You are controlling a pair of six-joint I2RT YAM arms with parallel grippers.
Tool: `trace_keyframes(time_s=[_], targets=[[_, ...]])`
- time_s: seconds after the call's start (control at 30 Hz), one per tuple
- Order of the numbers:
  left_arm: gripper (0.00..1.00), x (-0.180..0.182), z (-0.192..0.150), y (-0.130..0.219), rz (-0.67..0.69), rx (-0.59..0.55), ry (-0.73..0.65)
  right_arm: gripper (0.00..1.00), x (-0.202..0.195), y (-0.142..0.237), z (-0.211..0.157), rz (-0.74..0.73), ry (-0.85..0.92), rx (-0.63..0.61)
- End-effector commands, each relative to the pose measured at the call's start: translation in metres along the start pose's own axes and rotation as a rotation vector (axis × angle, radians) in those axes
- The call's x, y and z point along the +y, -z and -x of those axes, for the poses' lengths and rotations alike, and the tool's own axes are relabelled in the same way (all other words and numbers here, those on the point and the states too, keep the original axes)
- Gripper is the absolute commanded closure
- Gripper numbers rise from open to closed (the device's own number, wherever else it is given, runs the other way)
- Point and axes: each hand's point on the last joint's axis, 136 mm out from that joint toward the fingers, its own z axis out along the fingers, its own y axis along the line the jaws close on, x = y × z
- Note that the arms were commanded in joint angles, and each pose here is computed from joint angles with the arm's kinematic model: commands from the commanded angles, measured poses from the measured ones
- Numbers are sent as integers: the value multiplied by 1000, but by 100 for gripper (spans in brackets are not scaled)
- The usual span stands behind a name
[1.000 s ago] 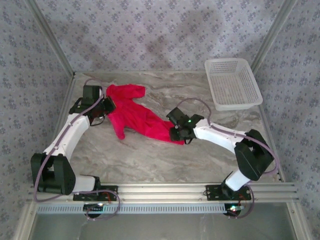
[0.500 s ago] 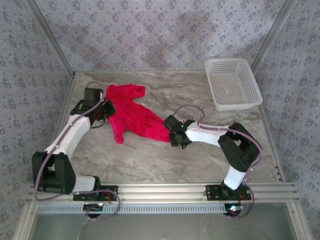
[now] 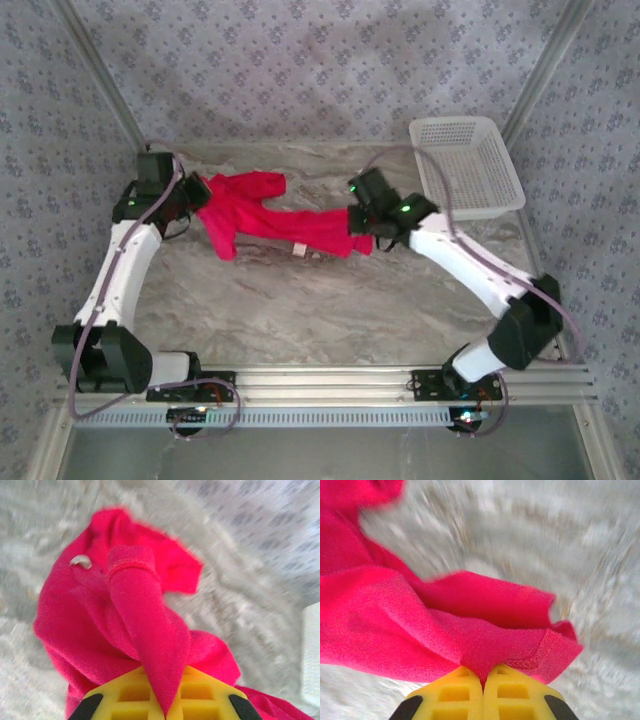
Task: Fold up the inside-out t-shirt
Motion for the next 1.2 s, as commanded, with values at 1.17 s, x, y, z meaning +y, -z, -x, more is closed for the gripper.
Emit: trace_keyframes(time_s=[1.17], targets=[[100, -12, -63, -131, -102, 284, -3, 60, -66, -89, -72, -94, -197, 281]])
